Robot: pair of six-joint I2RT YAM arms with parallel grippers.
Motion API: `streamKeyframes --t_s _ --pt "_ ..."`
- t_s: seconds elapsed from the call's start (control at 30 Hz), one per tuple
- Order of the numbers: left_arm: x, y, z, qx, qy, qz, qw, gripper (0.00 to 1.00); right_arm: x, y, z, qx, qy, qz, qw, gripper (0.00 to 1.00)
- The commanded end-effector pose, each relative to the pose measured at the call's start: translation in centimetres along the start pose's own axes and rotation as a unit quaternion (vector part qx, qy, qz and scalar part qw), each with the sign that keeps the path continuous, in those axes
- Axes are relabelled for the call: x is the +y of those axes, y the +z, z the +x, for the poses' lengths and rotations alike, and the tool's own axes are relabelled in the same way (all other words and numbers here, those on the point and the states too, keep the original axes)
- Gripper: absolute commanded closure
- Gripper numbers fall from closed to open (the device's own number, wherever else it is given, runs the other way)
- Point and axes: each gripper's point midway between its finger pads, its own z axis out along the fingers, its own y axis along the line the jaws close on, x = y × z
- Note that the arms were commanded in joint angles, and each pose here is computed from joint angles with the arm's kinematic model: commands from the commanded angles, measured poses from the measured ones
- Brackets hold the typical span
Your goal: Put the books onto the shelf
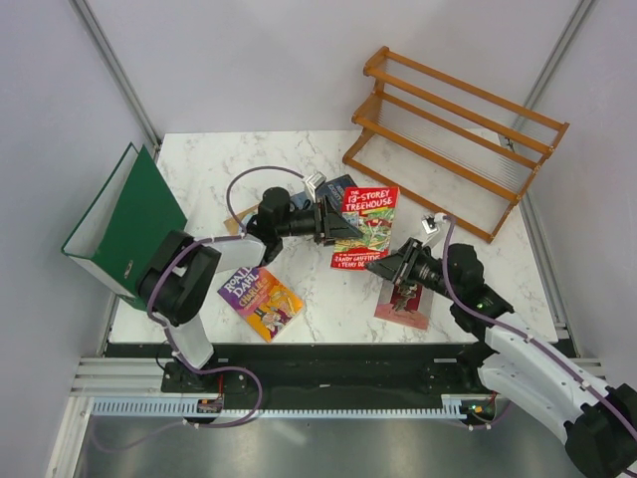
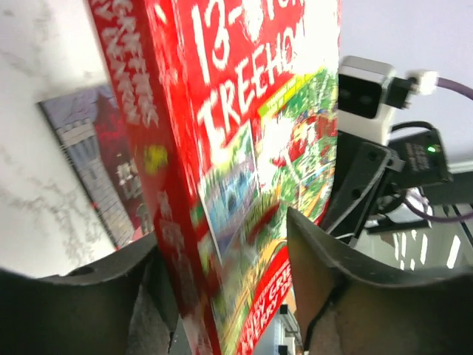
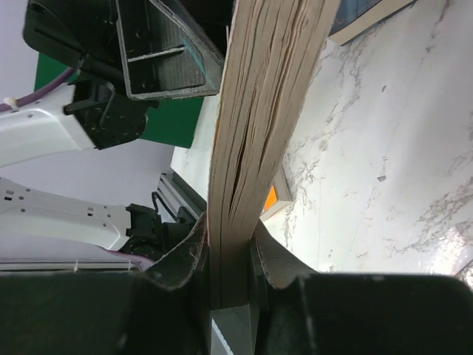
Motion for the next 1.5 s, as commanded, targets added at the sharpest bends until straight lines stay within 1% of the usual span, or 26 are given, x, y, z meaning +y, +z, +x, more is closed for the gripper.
streamKeyframes --t_s 0.0,0.07,0.1,0.17,0.2,0.23,0.27,0.3,0.33,0.4,0.43,0.47,0.5,0.53,0.57,0.63,0.67,0.73,0.77,0.83,0.9,1.0,1.1,1.2,1.37,1.47 --pt "0.8 -1.8 -0.8 -0.013 0.074 -0.089 0.993 0.34 2.5 -0.5 -3.1 -0.036 -0.056 0.002 0.998 1.00" --pt "1.0 -2.8 -0.7 -0.020 0.099 -0.124 0.987 0.30 3.4 -0.6 -3.6 -0.037 -0.064 -0.002 0.997 1.00" --pt "1.7 -3.3 -1.1 -0.036 0.100 -0.152 0.983 0.28 3.4 -0.6 -3.6 -0.035 -0.065 0.002 0.997 1.00" --pt "2.3 -4.7 -0.3 -0.037 0.095 -0.194 0.976 0.26 3.7 -0.6 -4.3 -0.042 -0.074 0.007 0.996 1.00" --pt "2.8 -5.3 -0.6 -0.052 0.093 -0.217 0.970 0.25 3.5 -0.7 -4.4 -0.042 -0.077 0.014 0.996 1.00" --pt "3.5 -6.1 0.3 -0.050 0.082 -0.234 0.967 0.24 3.1 -0.7 -4.3 -0.038 -0.082 0.025 0.996 1.00" --pt "2.6 -6.6 0.3 -0.060 0.089 -0.234 0.966 0.23 3.3 -0.8 -4.6 -0.042 -0.086 0.028 0.995 1.00" --pt "2.6 -7.2 0.2 -0.072 0.090 -0.245 0.962 0.21 2.9 -0.8 -4.8 -0.046 -0.087 0.039 0.994 1.00" --pt "3.1 -7.7 0.9 -0.071 0.082 -0.255 0.961 0.20 2.7 -0.8 -5.0 -0.051 -0.087 0.046 0.994 1.00" --pt "2.5 -8.4 1.1 -0.083 0.079 -0.260 0.959 0.20 2.2 -0.7 -6.0 -0.069 -0.090 0.062 0.992 1.00" --pt "2.8 -8.8 1.5 -0.087 0.071 -0.269 0.957 0.18 1.6 -0.5 -6.3 -0.074 -0.088 0.074 0.991 1.00" --pt "3.1 -9.3 2.1 -0.085 0.053 -0.281 0.955 0.11 1.8 -0.3 -6.9 -0.081 -0.092 0.076 0.990 1.00" --pt "2.9 -9.7 2.0 -0.093 0.054 -0.286 0.952 0.08 1.6 -0.2 -7.6 -0.093 -0.093 0.085 0.988 1.00" --pt "3.1 -10.1 2.4 -0.095 0.049 -0.293 0.950 0.08 1.0 0.3 -7.9 -0.093 -0.092 0.097 0.987 1.00" --pt "3.3 -10.6 3.0 -0.092 0.041 -0.304 0.947 0.08 1.4 0.5 -8.8 -0.102 -0.095 0.098 0.985 1.00" --pt "2.8 -11.3 3.3 -0.101 0.048 -0.305 0.946 0.08 0.6 1.2 -9.9 -0.107 -0.094 0.116 0.983 1.00" --pt "2.7 -11.6 3.4 -0.104 0.046 -0.308 0.945 0.08 1.1 1.5 -10.8 -0.118 -0.097 0.113 0.982 1.00" --pt "2.2 -12.1 4.1 -0.104 0.047 -0.306 0.945 0.08 -0.2 2.1 -11.8 -0.123 -0.091 0.130 0.980 1.00" --pt "1.9 -12.3 4.3 -0.104 0.049 -0.304 0.946 0.08 0.5 2.4 -13.0 -0.138 -0.093 0.117 0.979 1.00" --pt "1.7 -12.7 5.1 -0.100 0.051 -0.301 0.947 0.08 -0.4 3.0 -14.1 -0.144 -0.081 0.118 0.979 1.00" --pt "2.2 -13.2 6.1 -0.093 0.049 -0.306 0.946 0.08 -0.3 3.2 -15.9 -0.164 -0.075 0.103 0.978 1.00" --pt "2.6 -14.0 7.1 -0.093 0.051 -0.311 0.944 0.08 -1.1 5.0 -17.0 -0.151 -0.075 0.096 0.981 1.00" --pt "3.0 -14.4 7.9 -0.088 0.050 -0.312 0.945 0.08 -0.2 6.0 -18.3 -0.153 -0.088 0.083 0.981 1.00" --pt "3.7 -14.7 8.6 -0.084 0.049 -0.318 0.943 0.08 1.2 6.3 -20.0 -0.170 -0.101 0.071 0.978 1.00" --pt "4.5 -14.9 9.2 -0.073 0.042 -0.326 0.942 0.08 1.0 6.8 -21.2 -0.174 -0.106 0.078 0.976 1.00" --pt "4.6 -14.8 9.3 -0.068 0.044 -0.327 0.942 0.08 -0.3 6.9 -22.2 -0.182 -0.094 0.093 0.974 1.00"
